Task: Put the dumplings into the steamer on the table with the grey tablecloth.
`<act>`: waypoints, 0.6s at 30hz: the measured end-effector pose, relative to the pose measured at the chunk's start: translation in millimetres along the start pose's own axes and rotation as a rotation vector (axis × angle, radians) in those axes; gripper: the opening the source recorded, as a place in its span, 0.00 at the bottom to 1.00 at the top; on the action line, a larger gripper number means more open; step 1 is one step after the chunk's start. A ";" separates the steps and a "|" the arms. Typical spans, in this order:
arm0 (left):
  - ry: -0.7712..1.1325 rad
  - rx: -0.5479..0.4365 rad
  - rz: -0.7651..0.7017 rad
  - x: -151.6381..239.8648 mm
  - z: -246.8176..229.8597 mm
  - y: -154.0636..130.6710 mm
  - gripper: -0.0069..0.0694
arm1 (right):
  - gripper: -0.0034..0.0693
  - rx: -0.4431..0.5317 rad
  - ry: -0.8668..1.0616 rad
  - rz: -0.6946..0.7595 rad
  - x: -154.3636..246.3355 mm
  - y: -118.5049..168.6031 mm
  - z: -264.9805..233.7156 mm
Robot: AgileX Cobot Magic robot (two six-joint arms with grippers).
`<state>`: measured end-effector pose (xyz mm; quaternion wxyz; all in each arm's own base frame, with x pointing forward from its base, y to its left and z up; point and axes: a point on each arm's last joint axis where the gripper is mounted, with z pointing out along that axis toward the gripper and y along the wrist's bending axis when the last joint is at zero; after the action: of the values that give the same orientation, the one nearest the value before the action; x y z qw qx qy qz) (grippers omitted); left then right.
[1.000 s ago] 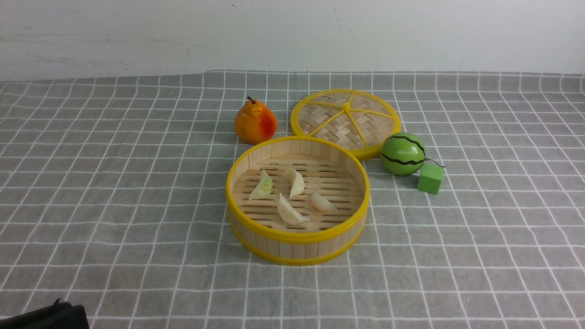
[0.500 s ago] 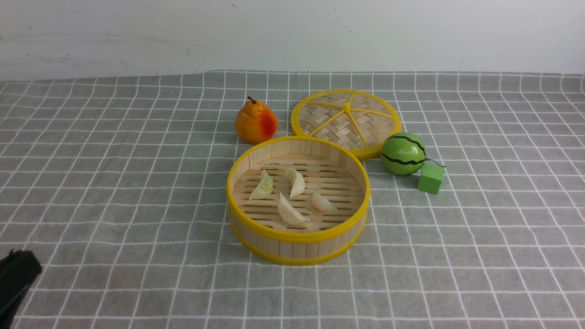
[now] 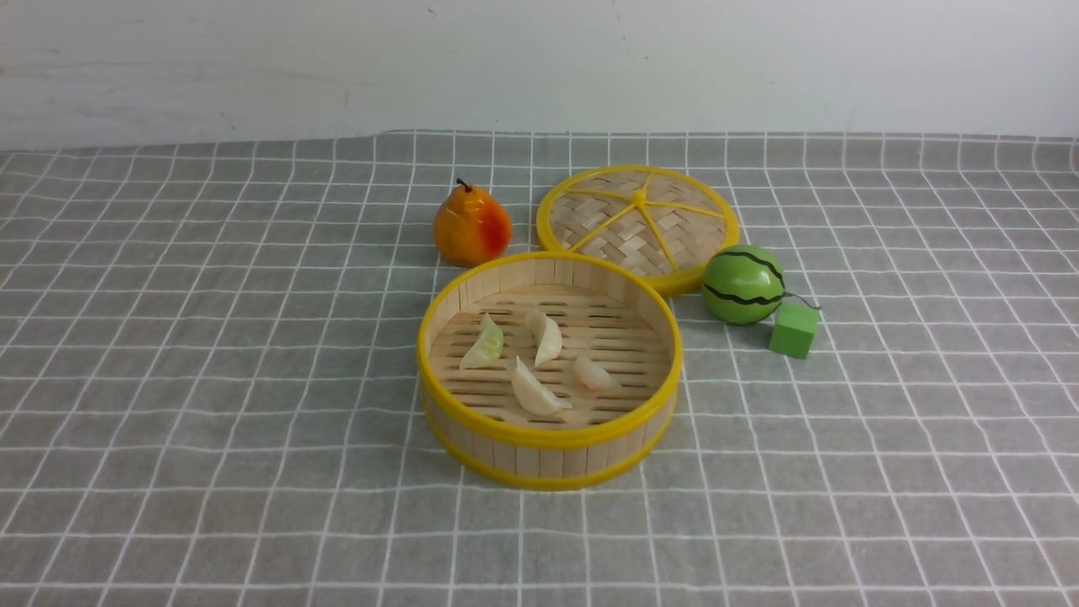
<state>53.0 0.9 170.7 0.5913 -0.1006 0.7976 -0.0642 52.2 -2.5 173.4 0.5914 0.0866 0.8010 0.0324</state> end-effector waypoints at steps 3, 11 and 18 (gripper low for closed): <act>0.014 -0.003 0.017 1.2 0.0 0.3 0.07 | 0.07 0.000 0.000 0.000 0.0 0.0 0.0; 0.014 -0.003 0.042 1.2 0.0 0.3 0.07 | 0.08 0.000 0.000 0.000 0.0 0.0 0.0; 0.014 -0.003 0.045 1.2 0.0 0.3 0.07 | 0.10 0.000 0.000 0.000 0.0 0.0 0.0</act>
<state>52.6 0.9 169.5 0.5868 -0.0831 0.8039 -0.0505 52.2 -2.5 173.4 0.5912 0.0866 0.8012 0.0324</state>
